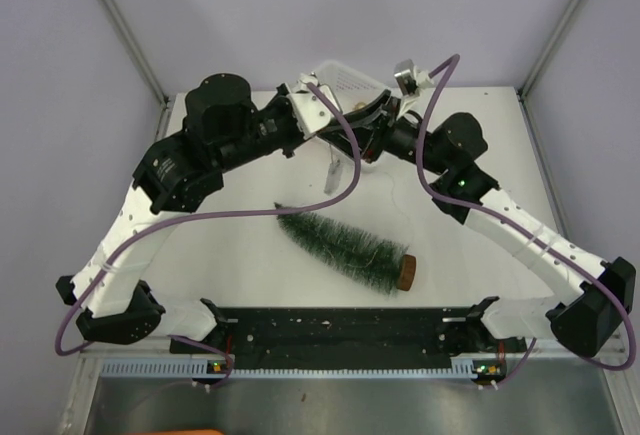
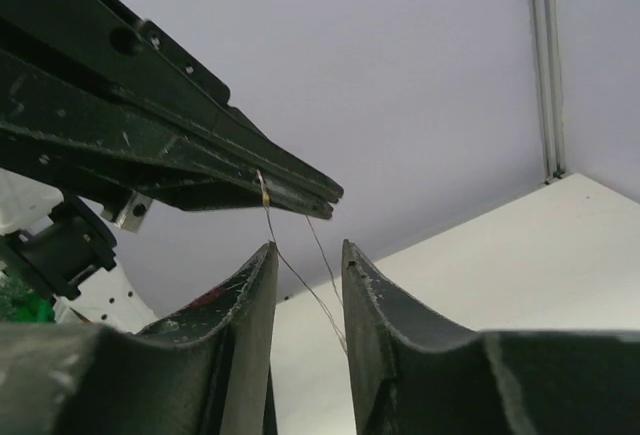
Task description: Decorate the small christmas tree
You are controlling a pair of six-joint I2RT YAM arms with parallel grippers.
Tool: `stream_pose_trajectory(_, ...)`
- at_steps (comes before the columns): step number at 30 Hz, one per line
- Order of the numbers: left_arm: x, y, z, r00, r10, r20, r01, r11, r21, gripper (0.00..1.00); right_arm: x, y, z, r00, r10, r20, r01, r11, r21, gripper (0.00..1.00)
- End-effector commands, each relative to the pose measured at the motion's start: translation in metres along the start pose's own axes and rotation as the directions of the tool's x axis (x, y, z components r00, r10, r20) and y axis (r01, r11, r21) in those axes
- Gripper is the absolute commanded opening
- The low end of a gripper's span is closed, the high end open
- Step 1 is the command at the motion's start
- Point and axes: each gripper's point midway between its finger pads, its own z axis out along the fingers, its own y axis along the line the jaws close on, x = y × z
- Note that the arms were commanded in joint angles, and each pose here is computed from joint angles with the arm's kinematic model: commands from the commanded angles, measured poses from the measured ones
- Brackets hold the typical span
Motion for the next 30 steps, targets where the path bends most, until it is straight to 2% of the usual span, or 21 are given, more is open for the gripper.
stream_pose_trajectory(1,-0.001,0.001,-0.002,1.0,-0.014,0.008,0.014,1.0,-0.014,0.0,-0.035,0.026,0.004,0.996,-0.041,0.085,0.047,0.997,-0.067,0.27)
stream_pose_trajectory(6,0.004,0.001,-0.002,1.0,-0.004,-0.008,0.004,1.0,-0.026,0.0,-0.031,0.019,-0.002,0.995,-0.068,0.069,0.069,0.998,-0.013,0.18)
stream_pose_trajectory(13,0.014,0.006,-0.005,0.999,0.025,-0.036,-0.027,0.998,-0.061,0.0,-0.028,0.013,-0.009,0.996,-0.083,0.043,0.082,0.996,0.039,0.0)
stream_pose_trajectory(20,0.02,0.031,-0.008,0.997,0.041,-0.059,-0.053,0.976,-0.213,0.0,-0.032,0.011,-0.021,0.994,-0.108,0.022,0.105,0.99,0.098,0.0)
stream_pose_trajectory(25,0.024,0.056,-0.008,0.998,0.04,-0.054,-0.057,0.929,-0.366,0.0,-0.046,0.016,-0.037,0.991,-0.128,0.025,0.123,0.982,0.139,0.0)
stream_pose_trajectory(30,0.033,0.089,-0.009,0.999,-0.031,-0.015,0.019,0.87,-0.492,0.0,-0.068,0.02,-0.061,0.986,-0.163,0.042,0.151,0.969,0.195,0.0)
